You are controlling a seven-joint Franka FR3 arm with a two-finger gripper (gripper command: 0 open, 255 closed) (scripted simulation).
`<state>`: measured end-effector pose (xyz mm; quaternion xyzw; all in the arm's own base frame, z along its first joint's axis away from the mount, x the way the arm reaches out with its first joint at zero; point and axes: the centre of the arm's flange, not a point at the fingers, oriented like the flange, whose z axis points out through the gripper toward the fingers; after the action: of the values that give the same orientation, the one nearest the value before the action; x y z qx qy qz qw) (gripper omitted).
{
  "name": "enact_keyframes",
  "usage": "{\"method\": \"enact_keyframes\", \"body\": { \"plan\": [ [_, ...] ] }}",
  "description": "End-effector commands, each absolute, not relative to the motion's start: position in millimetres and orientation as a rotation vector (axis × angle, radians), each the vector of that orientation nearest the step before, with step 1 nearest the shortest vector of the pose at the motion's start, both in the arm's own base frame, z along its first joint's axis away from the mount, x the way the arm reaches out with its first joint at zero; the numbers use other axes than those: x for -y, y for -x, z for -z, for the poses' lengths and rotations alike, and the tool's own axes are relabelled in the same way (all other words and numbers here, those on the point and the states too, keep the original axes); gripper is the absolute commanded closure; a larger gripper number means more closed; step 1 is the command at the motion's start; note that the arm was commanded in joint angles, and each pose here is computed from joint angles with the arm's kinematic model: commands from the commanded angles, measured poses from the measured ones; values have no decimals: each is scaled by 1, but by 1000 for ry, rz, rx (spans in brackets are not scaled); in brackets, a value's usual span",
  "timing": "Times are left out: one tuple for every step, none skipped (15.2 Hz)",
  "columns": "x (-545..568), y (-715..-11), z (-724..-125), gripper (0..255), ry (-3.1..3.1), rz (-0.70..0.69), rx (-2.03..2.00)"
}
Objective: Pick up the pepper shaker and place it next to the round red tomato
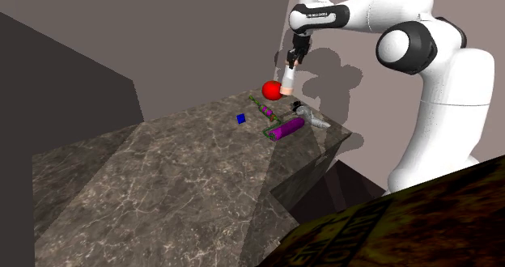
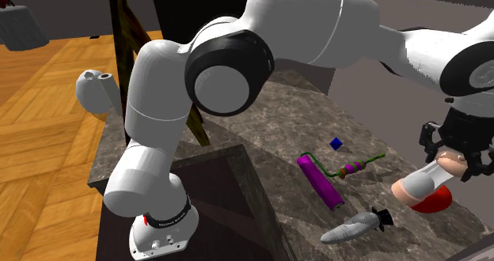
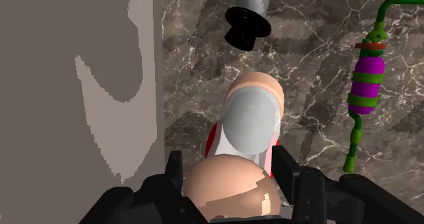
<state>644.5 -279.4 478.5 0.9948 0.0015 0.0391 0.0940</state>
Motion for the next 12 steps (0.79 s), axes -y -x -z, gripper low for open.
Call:
{"method": "enact_keyframes", "body": {
  "plan": [
    [279,-644,-468,255,-2951,-117,-4],
    [279,-644,-463,255,-2951,-117,-4],
    [279,-644,-457,255,-2951,-117,-4],
    [279,-644,-452,255,-2951,-117,-4],
    [279,-644,-447,255,-2951,-117,-4],
    [279,-644,-442,255,-2951,-117,-4],
    [279,-644,-436,255,-2951,-117,-4],
    [279,-644,-431,255,-2951,-117,-4],
    [279,-644,-426,255,-2951,-117,-4],
    [279,-644,-421,255,-2951,-117,-4],
    [279,-644,-415,255,-2951,-117,-4],
    [279,-644,-410,255,-2951,-117,-4]
  ]
}}
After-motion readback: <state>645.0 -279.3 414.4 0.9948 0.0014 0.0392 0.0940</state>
